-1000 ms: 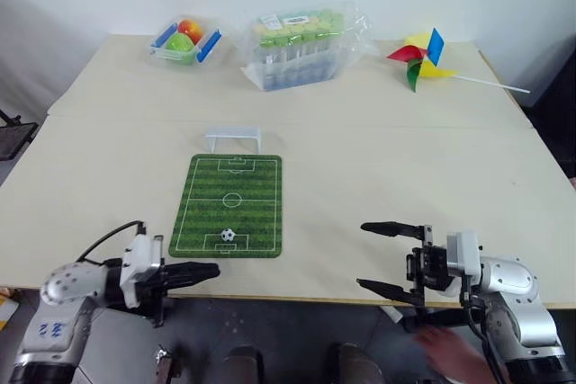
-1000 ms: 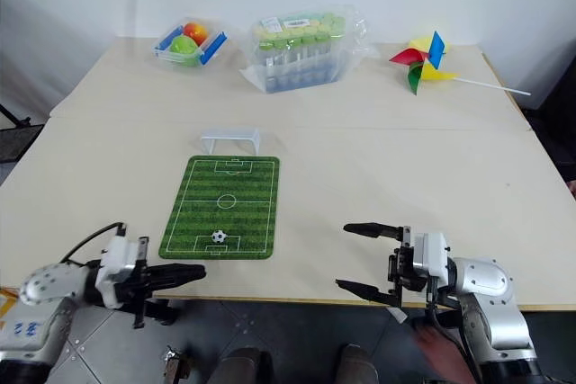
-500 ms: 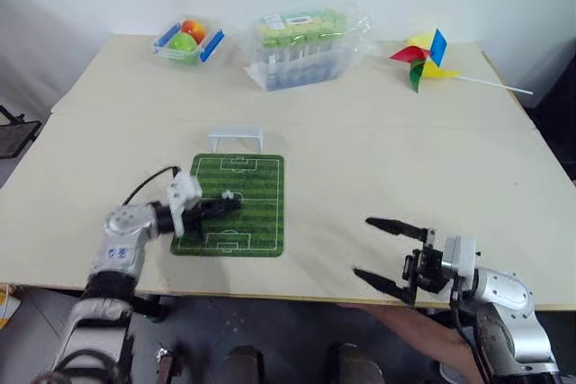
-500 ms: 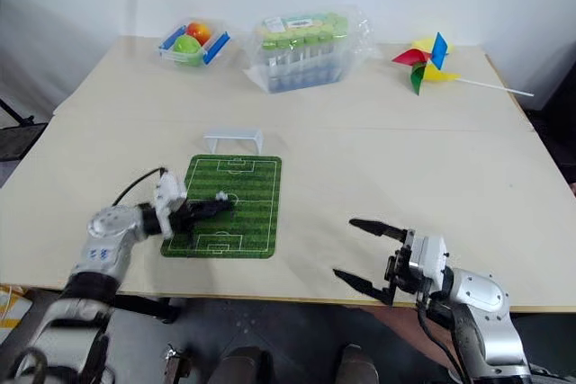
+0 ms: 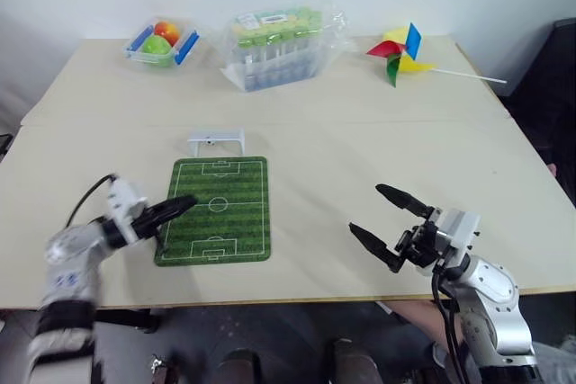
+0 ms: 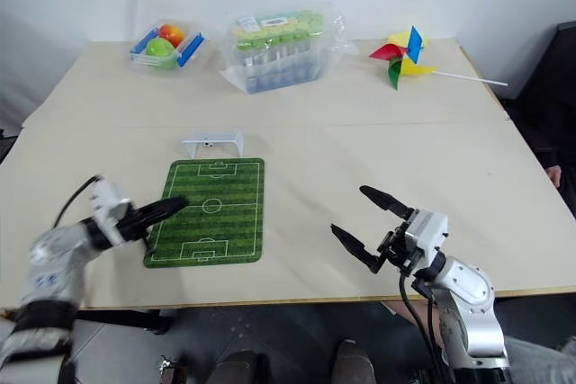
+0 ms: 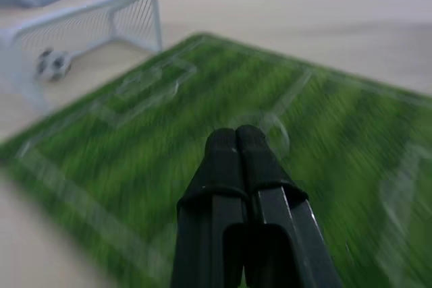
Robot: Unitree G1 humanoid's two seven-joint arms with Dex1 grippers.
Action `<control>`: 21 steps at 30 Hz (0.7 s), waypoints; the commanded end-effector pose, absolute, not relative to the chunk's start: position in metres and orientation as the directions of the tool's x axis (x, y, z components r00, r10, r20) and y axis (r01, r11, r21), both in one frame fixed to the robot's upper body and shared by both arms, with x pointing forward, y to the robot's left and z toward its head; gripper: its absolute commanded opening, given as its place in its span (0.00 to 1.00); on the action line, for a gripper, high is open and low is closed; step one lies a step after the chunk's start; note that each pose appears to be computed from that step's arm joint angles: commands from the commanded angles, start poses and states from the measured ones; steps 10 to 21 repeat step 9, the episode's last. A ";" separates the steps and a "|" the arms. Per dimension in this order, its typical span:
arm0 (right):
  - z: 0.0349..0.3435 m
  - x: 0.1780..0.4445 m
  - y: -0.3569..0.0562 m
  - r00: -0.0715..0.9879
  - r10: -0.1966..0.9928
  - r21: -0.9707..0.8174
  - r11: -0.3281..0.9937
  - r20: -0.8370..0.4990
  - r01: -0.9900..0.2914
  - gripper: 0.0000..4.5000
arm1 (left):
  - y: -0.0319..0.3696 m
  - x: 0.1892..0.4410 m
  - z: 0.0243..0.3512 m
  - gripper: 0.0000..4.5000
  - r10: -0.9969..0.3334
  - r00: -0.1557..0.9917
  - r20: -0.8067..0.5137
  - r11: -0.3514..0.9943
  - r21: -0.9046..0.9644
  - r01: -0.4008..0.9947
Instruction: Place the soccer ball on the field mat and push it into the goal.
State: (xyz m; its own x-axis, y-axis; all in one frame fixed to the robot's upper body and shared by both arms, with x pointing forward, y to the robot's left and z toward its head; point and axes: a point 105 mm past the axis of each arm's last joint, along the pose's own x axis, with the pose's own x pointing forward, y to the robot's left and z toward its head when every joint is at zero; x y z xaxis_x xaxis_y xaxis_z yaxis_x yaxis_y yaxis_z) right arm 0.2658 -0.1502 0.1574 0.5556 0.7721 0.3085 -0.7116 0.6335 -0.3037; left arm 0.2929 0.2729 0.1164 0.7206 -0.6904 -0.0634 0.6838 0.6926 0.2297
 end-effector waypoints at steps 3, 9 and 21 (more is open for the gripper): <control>0.165 0.265 -0.157 0.556 0.762 -0.343 0.646 0.331 -0.682 1.00 | 0.301 0.264 0.135 0.01 -0.524 0.851 -0.028 0.822 0.246 0.514; 0.164 0.270 -0.163 0.578 0.739 -0.338 0.673 0.344 -0.658 1.00 | 0.333 0.234 0.133 0.01 -0.299 0.954 -0.006 0.924 0.248 0.291; 0.164 0.270 -0.163 0.578 0.739 -0.338 0.673 0.344 -0.658 1.00 | 0.333 0.234 0.133 0.01 -0.299 0.954 -0.006 0.924 0.248 0.291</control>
